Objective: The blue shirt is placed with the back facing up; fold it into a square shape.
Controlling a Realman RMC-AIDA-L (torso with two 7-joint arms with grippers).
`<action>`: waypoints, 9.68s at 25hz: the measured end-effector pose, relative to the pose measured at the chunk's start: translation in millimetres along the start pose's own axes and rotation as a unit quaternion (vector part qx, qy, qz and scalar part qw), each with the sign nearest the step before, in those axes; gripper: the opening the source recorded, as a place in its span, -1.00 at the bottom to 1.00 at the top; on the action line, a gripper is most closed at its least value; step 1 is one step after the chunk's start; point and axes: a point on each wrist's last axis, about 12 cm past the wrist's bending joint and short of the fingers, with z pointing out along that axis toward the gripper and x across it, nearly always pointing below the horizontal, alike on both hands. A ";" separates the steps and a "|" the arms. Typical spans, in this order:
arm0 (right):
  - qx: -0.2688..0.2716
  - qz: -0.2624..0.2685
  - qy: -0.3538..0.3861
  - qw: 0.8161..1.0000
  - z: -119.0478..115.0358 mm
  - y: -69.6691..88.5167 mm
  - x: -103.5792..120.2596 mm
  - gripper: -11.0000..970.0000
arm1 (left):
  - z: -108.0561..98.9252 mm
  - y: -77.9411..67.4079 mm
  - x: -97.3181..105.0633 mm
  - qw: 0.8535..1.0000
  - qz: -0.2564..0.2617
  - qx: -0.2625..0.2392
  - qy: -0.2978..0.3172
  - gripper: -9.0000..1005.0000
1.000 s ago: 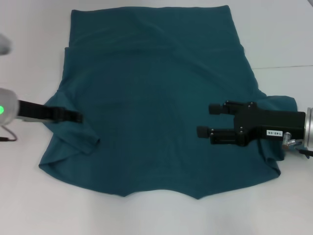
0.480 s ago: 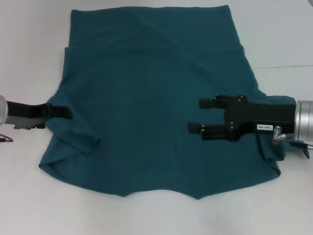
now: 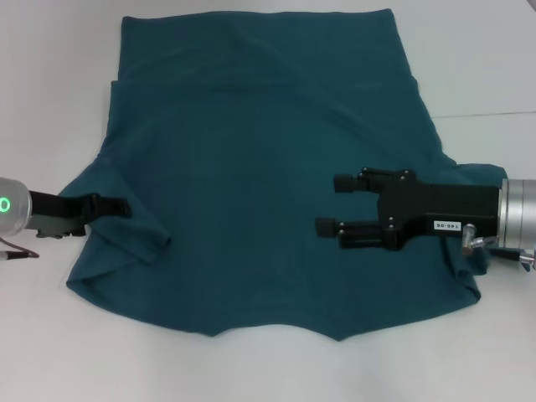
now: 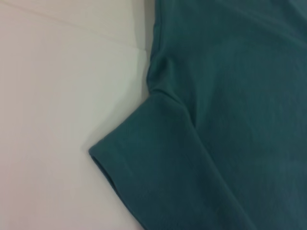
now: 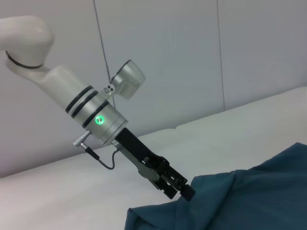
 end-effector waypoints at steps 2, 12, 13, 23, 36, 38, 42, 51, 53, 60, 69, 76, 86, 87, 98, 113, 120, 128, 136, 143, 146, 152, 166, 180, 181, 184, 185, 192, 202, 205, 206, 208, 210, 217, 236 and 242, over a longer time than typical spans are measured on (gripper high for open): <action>0.000 0.001 0.000 1.000 -0.6 0.3 0.6 0.82 | 1.2 0.0 0.5 1.000 -0.001 -0.001 -0.001 0.85; -0.003 0.002 0.000 1.000 0.1 1.7 1.6 0.82 | 6.8 -4.3 2.1 1.000 0.000 -0.001 -0.001 0.84; -0.003 0.002 0.000 1.000 0.2 1.7 1.6 0.82 | 7.6 -5.6 2.0 1.000 0.002 0.000 0.000 0.84; -0.004 0.007 0.000 1.000 -0.2 2.8 4.8 0.82 | 11.4 -9.9 0.8 1.000 0.009 0.000 -0.010 0.83; -0.004 0.007 -0.001 1.000 2.2 2.3 3.9 0.82 | 14.2 -11.8 -2.7 0.999 0.020 -0.010 -0.036 0.74; -0.004 0.009 -0.001 1.000 2.6 2.2 4.4 0.82 | 14.8 -12.7 -2.4 0.999 0.026 -0.009 -0.038 0.71; -0.003 0.010 -0.001 1.000 2.8 1.9 4.4 0.82 | 17.9 -17.1 -1.6 0.998 0.041 -0.004 -0.050 0.66; -0.003 0.015 -0.004 1.000 3.0 2.0 5.1 0.82 | 15.7 -18.3 -5.1 0.997 0.054 0.004 -0.059 0.39; -0.003 0.016 -0.007 1.000 2.5 1.8 4.6 0.82 | 8.5 -11.0 -6.5 0.998 0.048 0.007 -0.048 0.22; -0.004 0.011 -0.008 1.000 4.5 0.9 1.9 0.82 | -2.6 10.3 2.8 1.000 0.023 -0.021 -0.004 -0.25; -0.009 0.007 -0.007 1.000 8.9 0.4 -2.0 0.82 | 7.9 1.3 3.9 0.999 0.030 -0.025 -0.004 0.39; -0.010 0.008 -0.007 1.000 8.7 0.9 -1.3 0.82 | 11.6 -5.9 0.6 0.999 0.033 -0.021 -0.009 0.65; -0.011 0.007 -0.008 1.000 9.5 1.0 -1.9 0.82 | 17.2 -9.0 1.0 0.999 0.035 -0.025 -0.017 0.67; -0.011 0.007 -0.008 1.000 9.6 1.1 -2.0 0.82 | 17.6 -9.5 0.8 0.999 0.036 -0.025 -0.019 0.67; -0.012 0.010 -0.008 1.000 10.0 1.0 -2.6 0.82 | 22.7 -18.1 -1.5 0.998 0.038 -0.011 -0.051 0.65; -0.012 0.014 -0.009 1.000 11.5 1.0 -2.1 0.82 | 32.7 -24.0 4.1 0.996 0.045 -0.015 -0.076 0.27; -0.009 0.015 -0.011 1.000 12.7 0.0 -2.9 0.82 | 37.4 -27.6 7.2 0.993 0.069 -0.024 -0.088 -0.22; -0.006 0.016 -0.011 1.000 15.5 -1.2 -3.3 0.82 | 40.0 -32.2 8.3 0.991 0.092 -0.028 -0.096 -0.68; -0.003 0.017 -0.017 1.000 14.7 -2.1 -3.7 0.82 | 44.0 -52.3 12.3 0.978 0.182 -0.017 -0.100 -0.83; -0.004 0.017 -0.020 1.000 15.3 -1.2 -3.7 0.82 | 49.0 -69.3 13.9 0.965 0.248 -0.010 -0.085 -0.83; -0.005 0.017 -0.020 1.000 16.0 -0.9 -3.6 0.82 | 50.8 -75.7 15.4 0.959 0.273 -0.006 -0.080 -0.82; -0.006 0.019 -0.020 1.000 16.2 -0.9 -3.1 0.82 | 52.0 -83.7 16.4 0.956 0.283 0.002 -0.078 -0.78; -0.004 0.008 -0.032 0.999 16.9 -4.0 -12.4 0.82 | -3.0 3.1 -7.3 0.996 -0.023 -0.011 -0.086 -0.64; -0.006 0.000 -0.034 0.999 15.9 -3.0 -11.7 0.82 | 10.4 13.0 3.9 0.995 -0.051 -0.034 -0.080 0.65; -0.006 0.001 -0.034 0.999 15.6 -3.0 -11.4 0.82 | 11.4 11.5 3.9 0.995 -0.049 -0.033 -0.078 0.68; -0.005 0.002 -0.034 0.999 15.3 -2.8 -10.8 0.82 | 14.5 7.2 4.2 0.996 -0.042 -0.032 -0.071 0.78; -0.005 0.002 -0.034 0.999 15.2 -2.6 -10.6 0.82 | 15.4 6.2 4.7 0.996 -0.040 -0.032 -0.069 0.78; -0.005 0.003 -0.034 0.999 15.5 -2.7 -10.6 0.82 | 19.0 1.7 6.6 0.997 -0.034 -0.031 -0.061 0.78; -0.007 -0.001 -0.033 0.999 18.5 -2.9 -11.7 0.82 | 21.6 -3.6 9.5 0.998 -0.022 -0.029 -0.046 0.78; -0.007 0.000 -0.034 0.999 18.4 -2.9 -11.5 0.82 | 23.1 -7.6 9.4 0.999 -0.017 -0.025 -0.044 0.76; -0.006 0.000 -0.034 0.999 18.3 -3.0 -11.4 0.82 | 23.8 -9.4 9.4 0.999 -0.014 -0.024 -0.043 0.75; -0.006 0.000 -0.034 0.999 18.2 -2.9 -11.3 0.82 | 25.2 -12.8 9.7 0.999 -0.007 -0.021 -0.043 0.74; -0.007 0.001 -0.034 0.999 18.3 -2.8 -11.0 0.82 | 26.5 -15.8 9.2 0.999 0.000 -0.019 -0.045 0.72; -0.006 0.003 -0.035 0.999 18.6 -2.4 -10.2 0.82 | 30.0 -22.7 4.9 0.997 0.020 -0.025 -0.073 0.67; -0.005 0.014 -0.036 0.999 20.9 -1.9 -8.2 0.82 | 38.2 -29.8 7.9 0.992 0.050 -0.036 -0.112 0.53; -0.005 0.016 -0.038 0.999 20.9 -1.9 -8.2 0.82 | 42.2 -36.3 11.4 0.991 0.070 -0.034 -0.111 0.26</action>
